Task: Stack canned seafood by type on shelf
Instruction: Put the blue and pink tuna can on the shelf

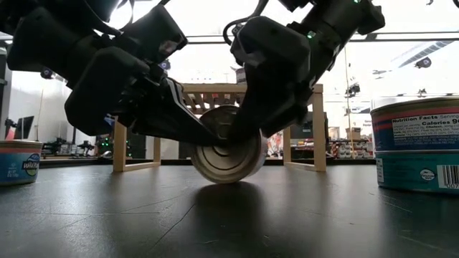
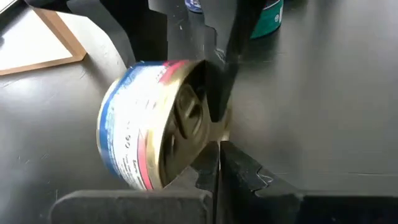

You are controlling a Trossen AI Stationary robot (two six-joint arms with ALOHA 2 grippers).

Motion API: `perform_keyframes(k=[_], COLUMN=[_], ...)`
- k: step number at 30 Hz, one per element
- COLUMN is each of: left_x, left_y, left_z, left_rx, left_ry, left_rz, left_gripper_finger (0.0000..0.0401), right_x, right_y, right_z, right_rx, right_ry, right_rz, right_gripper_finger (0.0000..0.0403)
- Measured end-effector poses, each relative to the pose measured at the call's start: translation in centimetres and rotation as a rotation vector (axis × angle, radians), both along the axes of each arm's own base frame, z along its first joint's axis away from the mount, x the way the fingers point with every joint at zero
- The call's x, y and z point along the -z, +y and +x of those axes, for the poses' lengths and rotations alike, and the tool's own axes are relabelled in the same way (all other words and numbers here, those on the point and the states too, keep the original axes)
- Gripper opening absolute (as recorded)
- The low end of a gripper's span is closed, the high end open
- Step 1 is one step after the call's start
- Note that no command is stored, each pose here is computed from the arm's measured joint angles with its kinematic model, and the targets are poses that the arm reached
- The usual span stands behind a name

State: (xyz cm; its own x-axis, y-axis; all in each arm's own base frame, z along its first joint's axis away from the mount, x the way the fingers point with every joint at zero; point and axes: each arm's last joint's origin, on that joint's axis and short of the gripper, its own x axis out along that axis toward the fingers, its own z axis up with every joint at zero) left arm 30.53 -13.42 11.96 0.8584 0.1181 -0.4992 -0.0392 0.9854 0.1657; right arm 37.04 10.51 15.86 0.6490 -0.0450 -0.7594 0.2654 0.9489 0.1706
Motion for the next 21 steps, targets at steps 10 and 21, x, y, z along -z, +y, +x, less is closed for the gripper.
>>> perform_keyframes(k=[10, 21], left_x=[-1.1, -5.8], left_y=[-0.7, 0.2], left_z=[-0.5, -2.9], left_rx=[-0.002, 0.099], left_ry=[-0.04, -0.151], left_rz=[0.085, 0.161], left_gripper_finger=[0.0, 0.0], right_x=[-1.6, -4.0], right_y=[-0.5, -1.9], right_z=[-1.6, -5.0], right_rx=[0.025, 0.097], right_ry=[0.07, -0.099], right_rz=[-0.025, -0.057], right_gripper_finger=[0.0185, 0.0185])
